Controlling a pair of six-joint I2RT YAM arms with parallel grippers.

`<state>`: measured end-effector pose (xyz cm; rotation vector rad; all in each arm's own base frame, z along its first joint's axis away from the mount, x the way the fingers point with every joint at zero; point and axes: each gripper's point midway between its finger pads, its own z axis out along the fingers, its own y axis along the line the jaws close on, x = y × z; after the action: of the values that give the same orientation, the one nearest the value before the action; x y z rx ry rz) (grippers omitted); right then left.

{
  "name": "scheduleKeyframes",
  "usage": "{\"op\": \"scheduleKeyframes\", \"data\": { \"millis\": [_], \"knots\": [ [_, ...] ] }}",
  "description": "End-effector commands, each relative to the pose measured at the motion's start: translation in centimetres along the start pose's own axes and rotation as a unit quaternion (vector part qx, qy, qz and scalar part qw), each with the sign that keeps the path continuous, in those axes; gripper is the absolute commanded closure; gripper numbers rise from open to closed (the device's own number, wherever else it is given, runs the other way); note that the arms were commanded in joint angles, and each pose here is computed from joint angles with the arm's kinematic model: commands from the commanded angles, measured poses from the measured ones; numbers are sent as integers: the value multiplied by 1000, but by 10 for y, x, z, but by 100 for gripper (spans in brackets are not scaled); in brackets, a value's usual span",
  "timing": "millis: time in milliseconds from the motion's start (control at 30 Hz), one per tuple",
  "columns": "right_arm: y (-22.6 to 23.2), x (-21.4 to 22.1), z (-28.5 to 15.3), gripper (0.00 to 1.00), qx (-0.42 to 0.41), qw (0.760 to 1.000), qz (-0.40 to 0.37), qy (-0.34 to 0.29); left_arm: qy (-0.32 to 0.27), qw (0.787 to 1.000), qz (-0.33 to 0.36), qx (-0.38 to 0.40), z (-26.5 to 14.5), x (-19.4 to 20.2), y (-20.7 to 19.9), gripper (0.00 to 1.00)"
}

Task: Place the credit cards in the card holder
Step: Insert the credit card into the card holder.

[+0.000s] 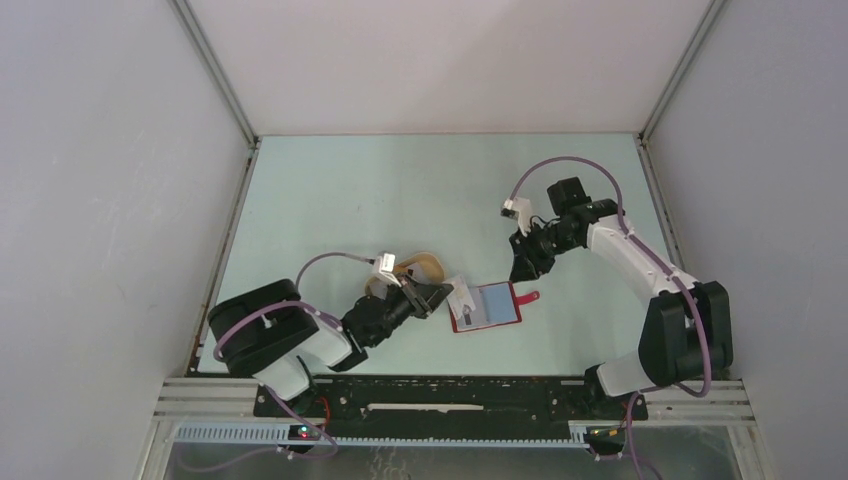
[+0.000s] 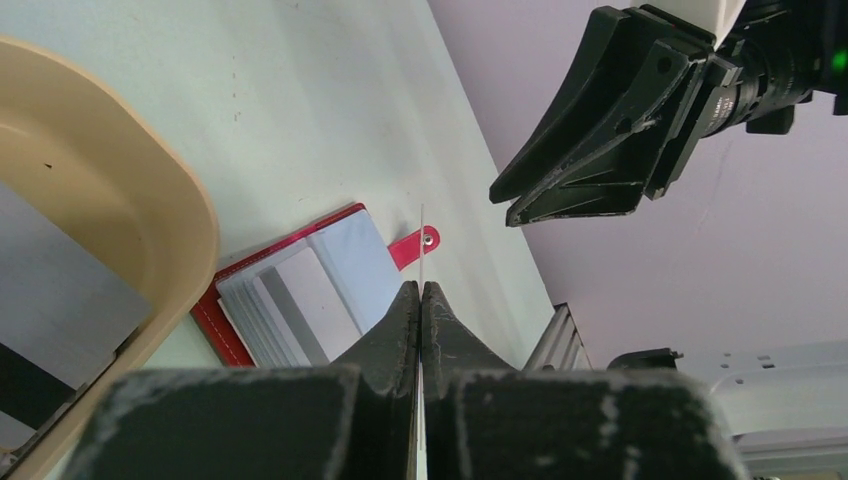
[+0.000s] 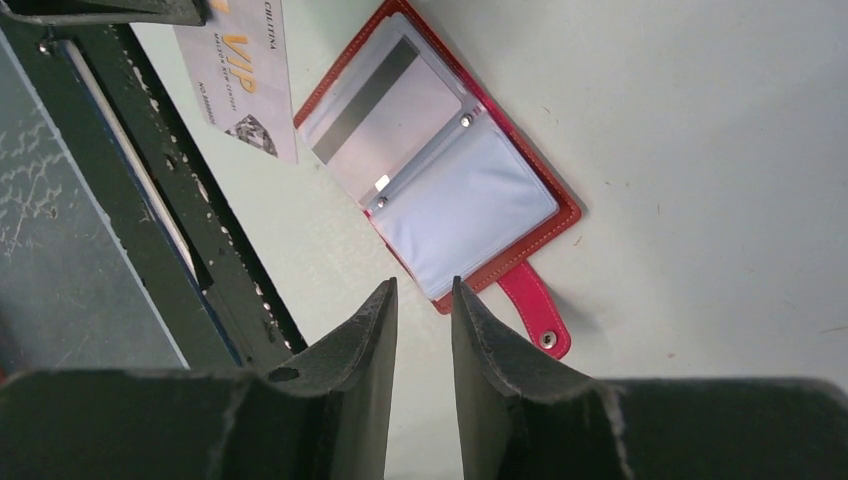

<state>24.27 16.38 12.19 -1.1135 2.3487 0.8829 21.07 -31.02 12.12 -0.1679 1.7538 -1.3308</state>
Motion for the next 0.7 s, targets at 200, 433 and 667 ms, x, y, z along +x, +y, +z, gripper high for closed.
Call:
{"op": "scheduleKeyframes", "data": {
  "millis": [200,433,667],
  "knots": [
    [-12,2,4,65,14,1000,1,12,-44,999,-17,-12,20,-6,-5,100],
    [-17,7,10,65,13,999,17,28,-49,998,-12,-36,26,-1,2,100],
    [-24,15,16,65,19,998,33,45,-36,998,4,-59,36,8,7,100]
  ]
}}
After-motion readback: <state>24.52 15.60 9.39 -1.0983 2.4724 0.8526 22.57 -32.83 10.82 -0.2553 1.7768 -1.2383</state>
